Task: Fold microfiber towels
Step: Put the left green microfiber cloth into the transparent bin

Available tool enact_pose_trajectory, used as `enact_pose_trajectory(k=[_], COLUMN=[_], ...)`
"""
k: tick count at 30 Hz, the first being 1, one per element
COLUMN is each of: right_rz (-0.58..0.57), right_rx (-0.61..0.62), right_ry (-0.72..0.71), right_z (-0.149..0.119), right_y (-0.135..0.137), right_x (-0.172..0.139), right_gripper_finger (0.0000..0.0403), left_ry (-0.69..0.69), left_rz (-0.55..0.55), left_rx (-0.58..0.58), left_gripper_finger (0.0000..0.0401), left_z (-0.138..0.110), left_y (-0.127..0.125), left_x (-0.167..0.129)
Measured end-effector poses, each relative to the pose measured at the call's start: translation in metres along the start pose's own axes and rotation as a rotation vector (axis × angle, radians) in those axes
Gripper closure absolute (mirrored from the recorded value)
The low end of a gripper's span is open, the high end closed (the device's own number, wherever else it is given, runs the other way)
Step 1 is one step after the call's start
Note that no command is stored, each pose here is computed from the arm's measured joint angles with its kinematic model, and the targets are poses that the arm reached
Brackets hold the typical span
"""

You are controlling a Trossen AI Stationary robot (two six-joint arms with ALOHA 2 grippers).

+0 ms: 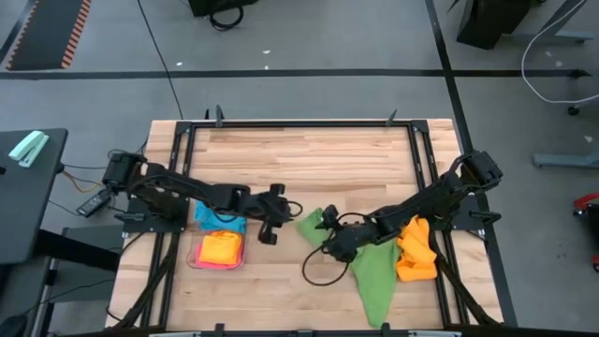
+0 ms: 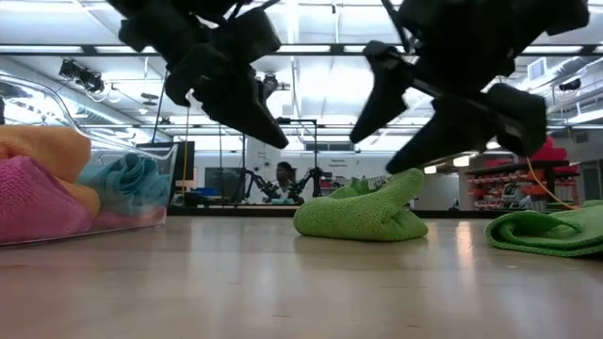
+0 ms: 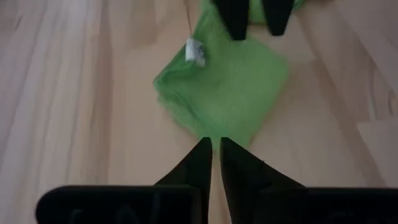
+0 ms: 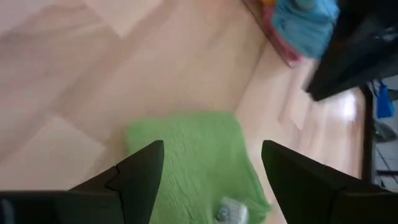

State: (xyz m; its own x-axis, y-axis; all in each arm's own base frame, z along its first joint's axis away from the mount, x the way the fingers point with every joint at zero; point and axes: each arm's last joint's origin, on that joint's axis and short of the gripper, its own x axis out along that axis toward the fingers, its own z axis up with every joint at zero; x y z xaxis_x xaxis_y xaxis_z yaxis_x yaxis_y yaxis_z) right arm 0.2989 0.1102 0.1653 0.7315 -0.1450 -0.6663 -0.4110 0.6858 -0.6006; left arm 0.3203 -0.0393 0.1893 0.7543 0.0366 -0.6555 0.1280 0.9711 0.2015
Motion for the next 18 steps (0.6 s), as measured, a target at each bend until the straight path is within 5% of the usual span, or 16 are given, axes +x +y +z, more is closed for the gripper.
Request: enact_pose_trajectory(k=[12,18], right_rz=[0.063,0.064], right_rx=[-0.171,-0.135], right_ry=[0.182,0.211], right_z=[0.013,0.011], right_y=[0.026,0.021], right_x=[0.028,0.021], right_gripper_finger=[0.0123,0.0123], left_ry=[-0.063,-0.084], left_rz=[0.023,0.026], left_rx=[-0.028,-0.055], left_gripper_finger=[0.0364,0.0369], left_z=[-0.022,-0.024], left_y=[0.004,0.004], left_x=[-0.021,-0.024])
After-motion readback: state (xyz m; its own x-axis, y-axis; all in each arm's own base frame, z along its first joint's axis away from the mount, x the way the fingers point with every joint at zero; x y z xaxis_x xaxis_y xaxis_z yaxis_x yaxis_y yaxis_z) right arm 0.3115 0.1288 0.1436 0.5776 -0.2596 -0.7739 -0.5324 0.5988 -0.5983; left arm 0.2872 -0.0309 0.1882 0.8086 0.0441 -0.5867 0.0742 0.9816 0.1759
